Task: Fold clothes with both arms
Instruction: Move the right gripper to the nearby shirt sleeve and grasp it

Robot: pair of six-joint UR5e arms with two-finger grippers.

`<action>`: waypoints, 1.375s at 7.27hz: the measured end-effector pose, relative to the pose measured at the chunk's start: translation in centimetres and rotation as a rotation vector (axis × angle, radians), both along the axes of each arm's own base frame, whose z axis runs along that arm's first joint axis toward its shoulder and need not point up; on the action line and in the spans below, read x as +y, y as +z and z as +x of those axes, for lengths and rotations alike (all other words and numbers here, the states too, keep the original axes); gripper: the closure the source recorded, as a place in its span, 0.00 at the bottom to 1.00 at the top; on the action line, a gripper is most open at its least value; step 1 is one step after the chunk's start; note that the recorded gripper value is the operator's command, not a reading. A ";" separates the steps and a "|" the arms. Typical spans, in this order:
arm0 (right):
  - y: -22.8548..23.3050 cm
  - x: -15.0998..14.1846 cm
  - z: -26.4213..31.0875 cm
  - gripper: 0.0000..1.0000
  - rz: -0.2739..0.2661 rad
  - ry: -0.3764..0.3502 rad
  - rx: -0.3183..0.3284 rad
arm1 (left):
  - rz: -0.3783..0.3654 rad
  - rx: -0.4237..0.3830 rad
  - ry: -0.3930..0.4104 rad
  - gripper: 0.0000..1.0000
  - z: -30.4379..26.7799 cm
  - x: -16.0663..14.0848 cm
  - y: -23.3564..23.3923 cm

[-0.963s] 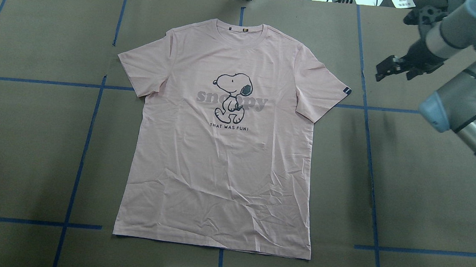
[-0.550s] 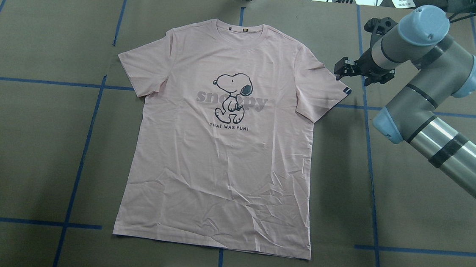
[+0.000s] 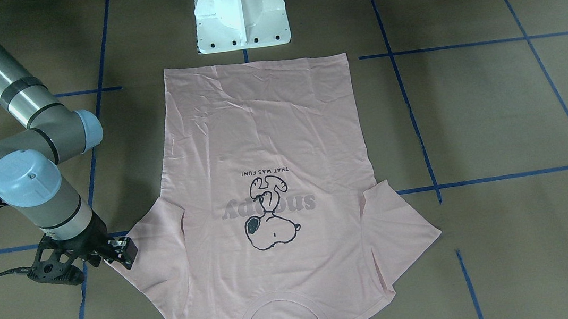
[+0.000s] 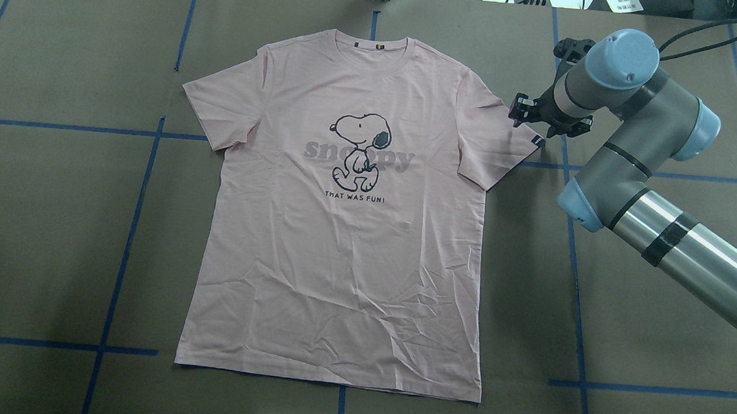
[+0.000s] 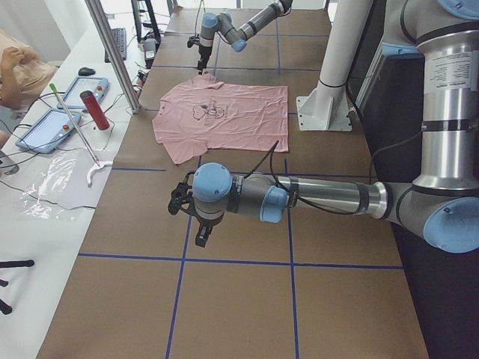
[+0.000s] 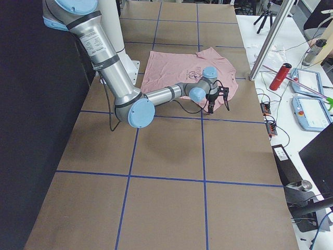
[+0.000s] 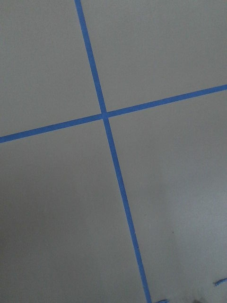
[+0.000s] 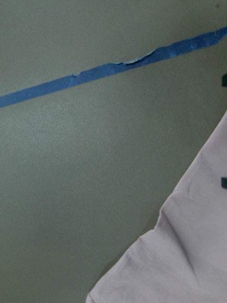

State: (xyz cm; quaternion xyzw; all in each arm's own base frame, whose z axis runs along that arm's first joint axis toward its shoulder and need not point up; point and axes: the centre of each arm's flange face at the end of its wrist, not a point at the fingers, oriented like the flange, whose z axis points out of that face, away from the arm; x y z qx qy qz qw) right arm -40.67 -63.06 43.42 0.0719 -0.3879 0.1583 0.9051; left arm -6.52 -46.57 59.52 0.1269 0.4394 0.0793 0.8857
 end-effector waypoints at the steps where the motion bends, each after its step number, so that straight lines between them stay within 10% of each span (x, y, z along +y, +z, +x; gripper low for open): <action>1: 0.4 0.1 0.0 0.38 -0.002 0.005 0.006 | -0.001 0.000 0.000 0.00 0.0 0.0 0.0; 5: 1.5 0.5 0.6 0.95 -0.008 0.014 0.016 | 0.001 0.000 0.000 0.00 0.0 0.0 0.0; 10: 0.1 0.8 0.4 1.00 0.007 0.011 -0.003 | 0.005 0.000 0.000 0.00 0.0 0.0 -0.2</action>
